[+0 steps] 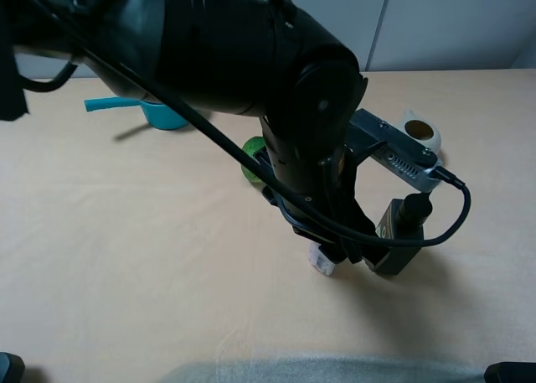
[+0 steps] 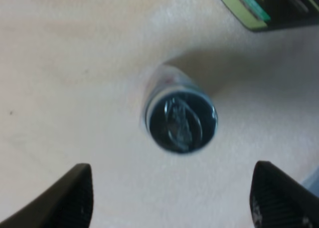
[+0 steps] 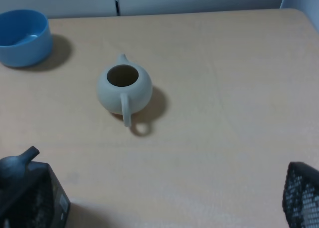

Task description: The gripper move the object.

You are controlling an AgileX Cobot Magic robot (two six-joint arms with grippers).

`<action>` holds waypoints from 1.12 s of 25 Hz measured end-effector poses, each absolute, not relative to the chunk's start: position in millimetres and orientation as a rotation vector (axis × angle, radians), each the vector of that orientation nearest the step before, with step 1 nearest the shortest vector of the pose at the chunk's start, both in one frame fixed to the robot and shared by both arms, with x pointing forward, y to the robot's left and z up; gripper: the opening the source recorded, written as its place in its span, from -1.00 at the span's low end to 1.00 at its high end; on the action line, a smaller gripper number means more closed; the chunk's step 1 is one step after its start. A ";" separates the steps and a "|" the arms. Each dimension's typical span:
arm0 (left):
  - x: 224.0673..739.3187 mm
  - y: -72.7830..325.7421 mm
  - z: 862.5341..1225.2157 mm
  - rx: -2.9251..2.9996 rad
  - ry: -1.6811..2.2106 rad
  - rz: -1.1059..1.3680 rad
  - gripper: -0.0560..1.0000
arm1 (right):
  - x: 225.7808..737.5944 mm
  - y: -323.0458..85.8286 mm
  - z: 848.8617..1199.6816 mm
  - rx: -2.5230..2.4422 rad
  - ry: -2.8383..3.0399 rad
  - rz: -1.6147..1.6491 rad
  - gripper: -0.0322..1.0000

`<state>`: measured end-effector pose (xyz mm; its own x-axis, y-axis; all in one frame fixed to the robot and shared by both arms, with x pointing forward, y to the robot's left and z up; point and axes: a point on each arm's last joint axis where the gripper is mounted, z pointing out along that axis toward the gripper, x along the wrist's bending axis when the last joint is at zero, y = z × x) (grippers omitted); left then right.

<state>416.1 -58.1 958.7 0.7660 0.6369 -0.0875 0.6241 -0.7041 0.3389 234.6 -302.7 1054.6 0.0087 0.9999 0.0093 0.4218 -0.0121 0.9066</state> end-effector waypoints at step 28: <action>406.5 -21.3 1073.7 2.443 0.616 0.289 0.34 | 234.6 -302.5 1054.6 1.535 1.513 0.977 0.40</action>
<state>406.5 -21.3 1073.7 0.8689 0.4911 0.0618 0.3614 -0.7149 0.5986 234.6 -302.5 1054.6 0.0073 0.9999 0.0115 0.4219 -0.0135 0.9066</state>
